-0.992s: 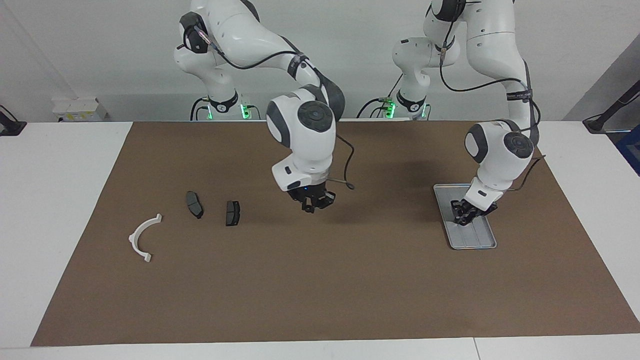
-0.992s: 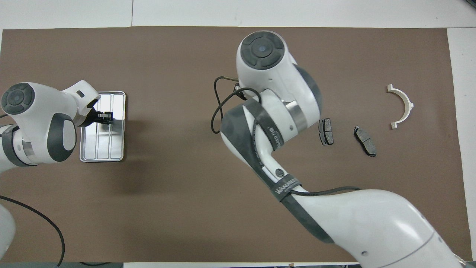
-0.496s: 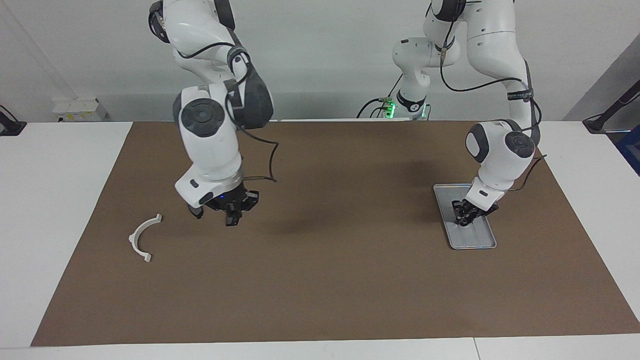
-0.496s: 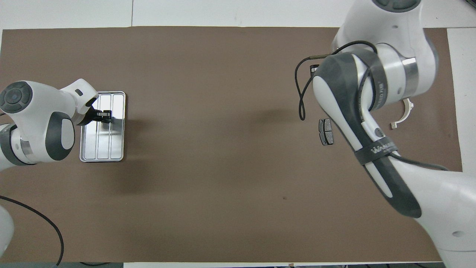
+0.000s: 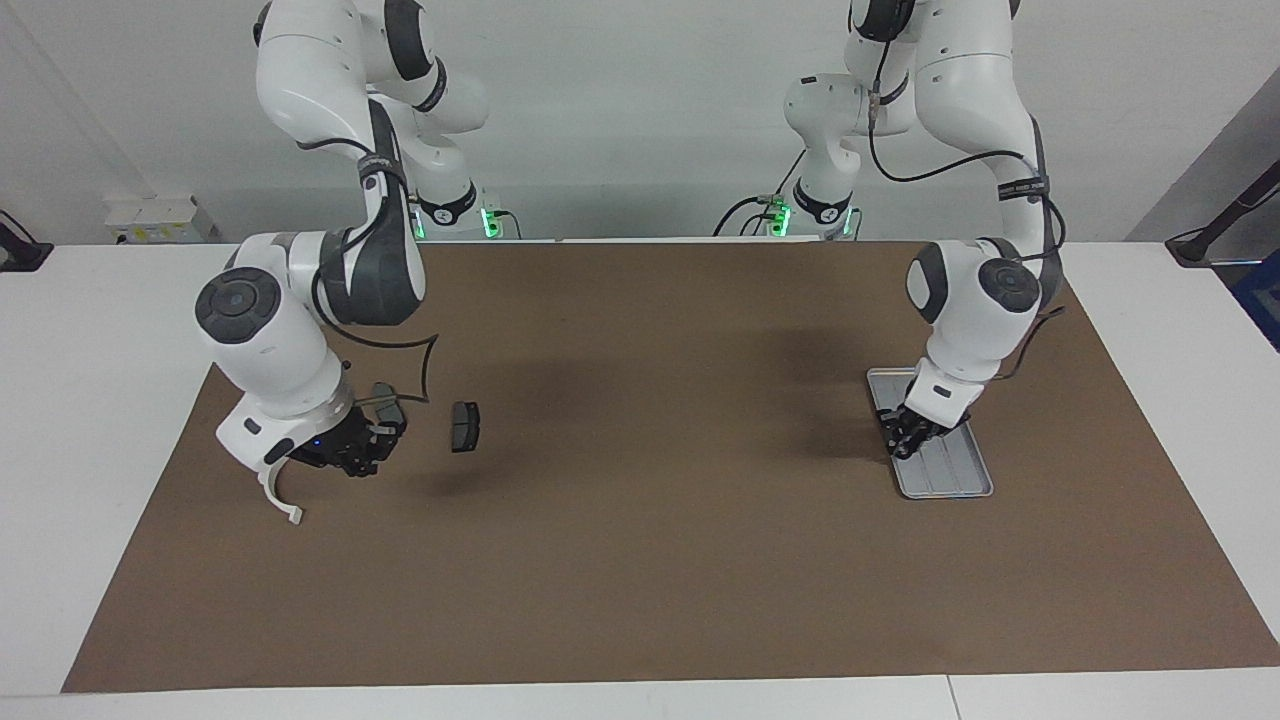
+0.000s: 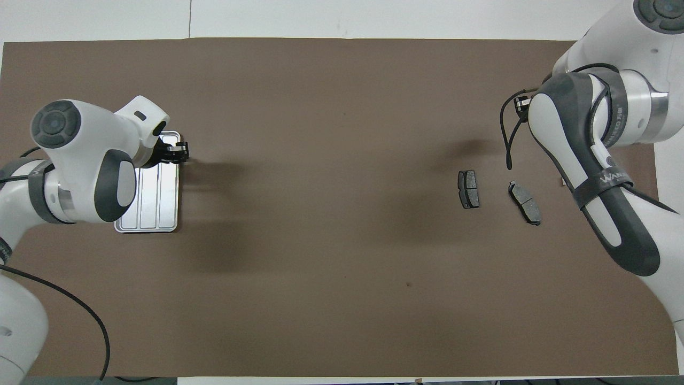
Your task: Place bearing gear from tray to pile
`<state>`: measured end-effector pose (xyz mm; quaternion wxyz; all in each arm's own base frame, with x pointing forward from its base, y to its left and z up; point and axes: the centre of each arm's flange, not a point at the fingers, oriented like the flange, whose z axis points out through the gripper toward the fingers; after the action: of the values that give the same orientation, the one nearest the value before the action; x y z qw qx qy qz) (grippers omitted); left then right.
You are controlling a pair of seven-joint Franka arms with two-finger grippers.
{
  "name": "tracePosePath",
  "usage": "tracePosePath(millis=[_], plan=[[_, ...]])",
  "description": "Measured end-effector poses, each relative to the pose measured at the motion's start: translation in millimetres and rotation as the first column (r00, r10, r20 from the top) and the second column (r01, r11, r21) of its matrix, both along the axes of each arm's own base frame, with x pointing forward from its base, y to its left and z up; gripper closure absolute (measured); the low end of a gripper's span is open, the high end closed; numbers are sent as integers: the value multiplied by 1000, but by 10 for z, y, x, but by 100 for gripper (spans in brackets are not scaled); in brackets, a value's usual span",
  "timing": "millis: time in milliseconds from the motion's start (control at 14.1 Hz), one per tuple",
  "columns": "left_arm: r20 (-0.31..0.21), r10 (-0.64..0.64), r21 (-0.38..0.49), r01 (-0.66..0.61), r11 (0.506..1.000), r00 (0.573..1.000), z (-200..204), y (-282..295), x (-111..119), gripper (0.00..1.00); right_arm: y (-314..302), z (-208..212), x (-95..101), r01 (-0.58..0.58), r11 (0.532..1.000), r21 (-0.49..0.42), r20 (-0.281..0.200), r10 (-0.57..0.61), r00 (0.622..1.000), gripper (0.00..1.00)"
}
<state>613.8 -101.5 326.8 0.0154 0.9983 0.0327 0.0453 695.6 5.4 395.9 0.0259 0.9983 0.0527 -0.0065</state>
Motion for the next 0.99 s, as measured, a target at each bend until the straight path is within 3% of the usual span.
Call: tracePosePath(millis=[425,779,992], plan=[[-12,101,-20,-101,995,995,-98,-1388,-78,65,-316,-671,-113,-23,1000,4,37,23,999,77],[-35,132,-18,-133,991,991,103,-2183,-223,65,-450,-964,-83,-34,999,5,51,34,998,77],[-39,154,24,-153,988,987,-129,-2680,-397,65,-443,-1061,-74,-37,999,5,70,36,997,77]])
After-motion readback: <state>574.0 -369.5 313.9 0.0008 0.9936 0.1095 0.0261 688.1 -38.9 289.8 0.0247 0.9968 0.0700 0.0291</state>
